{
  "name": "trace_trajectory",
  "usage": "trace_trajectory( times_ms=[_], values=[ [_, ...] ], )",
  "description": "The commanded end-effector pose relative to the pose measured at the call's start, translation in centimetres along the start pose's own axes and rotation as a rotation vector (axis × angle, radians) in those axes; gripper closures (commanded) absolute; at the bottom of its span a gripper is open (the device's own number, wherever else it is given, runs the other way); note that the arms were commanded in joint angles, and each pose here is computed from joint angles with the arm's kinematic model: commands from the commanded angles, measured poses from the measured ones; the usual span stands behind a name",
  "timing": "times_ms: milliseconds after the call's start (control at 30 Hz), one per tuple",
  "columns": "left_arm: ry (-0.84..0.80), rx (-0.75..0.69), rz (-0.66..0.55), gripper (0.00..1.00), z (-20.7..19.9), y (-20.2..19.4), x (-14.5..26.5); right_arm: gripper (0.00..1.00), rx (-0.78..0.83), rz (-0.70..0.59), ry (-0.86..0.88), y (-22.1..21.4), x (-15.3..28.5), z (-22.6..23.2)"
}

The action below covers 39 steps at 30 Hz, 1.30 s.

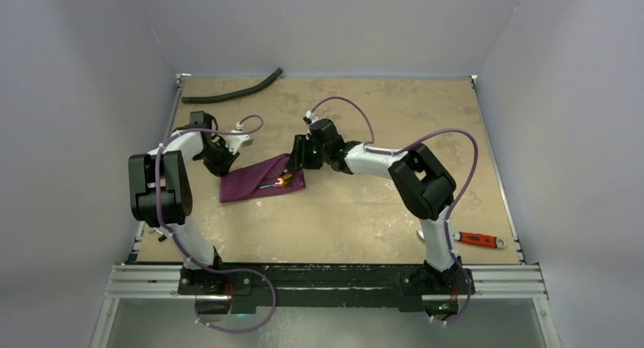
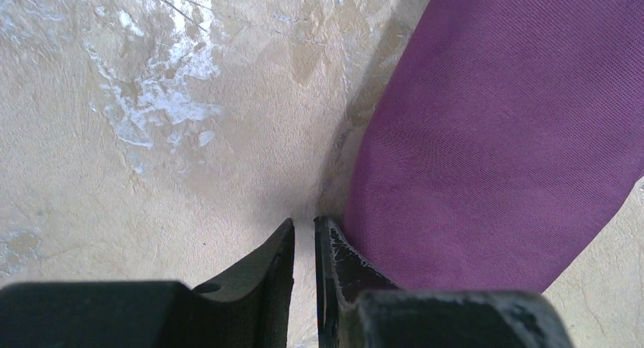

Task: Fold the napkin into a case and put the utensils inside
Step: Insert the fork into the folded napkin, then reset both arms

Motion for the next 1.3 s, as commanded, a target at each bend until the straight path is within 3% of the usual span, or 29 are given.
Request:
trace_trajectory(
  times_ms=[0,167,533,633,767,867,933,1133,1167,1267],
  values=[
    [-0.064,-0.013,0.054,0.86,-1.2,-1.6,-1.5,0.48,0.075,-0.065,-0.038,3.1,2.6,1.5],
    [-0.074,-0.008,0.041,0.86,-1.4,-1.3,-1.4,0.45,0.098,-0.09,-0.111,3.6,4.7,0.2],
    [-0.107,-0.02,0.017,0.87,-3.5,0.7,-2.0,0.43,0.006,-0.204,-0.299,5.7,13.0,-7.5],
    [-0.12,-0.015,-0.004,0.87,-3.9,1.9,-1.5,0.38,0.006,-0.238,-0.365,6.3,15.3,-9.3],
    [-0.099,-0.016,-0.019,0.88,-3.9,2.9,-0.8,0.18,-0.023,-0.27,-0.42,7.0,17.5,-11.6],
    [-0.025,-0.001,-0.013,0.86,-2.5,3.2,0.3,0.16,-0.055,-0.264,-0.474,6.8,18.8,-13.3],
    [0.04,0.051,-0.041,0.77,-0.5,3.6,1.5,0.16,-0.06,-0.289,-0.548,7.2,19.9,-14.7],
    [0.285,0.238,-0.325,0.16,4.9,7.9,6.9,0.13,-0.074,-0.46,-0.947,7.1,24.0,-19.3],
    [0.296,0.258,-0.384,0.13,4.9,8.6,7.5,0.04,-0.071,-0.509,-0.996,6.5,24.7,-19.9],
    [0.254,0.313,-0.543,0.08,4.0,10.4,8.2,0.01,-0.033,-0.625,-1.095,5.1,26.6,-21.0]
  ],
)
Point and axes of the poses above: each gripper's point midway between its finger pads, its own x axis back along the fingers, its own z axis along the line the jaws close on, y = z × x, the point moved 5 cm from there along x, back along the fingers, and after that the axes turned 11 degrees about x, right-handed, at the moved point
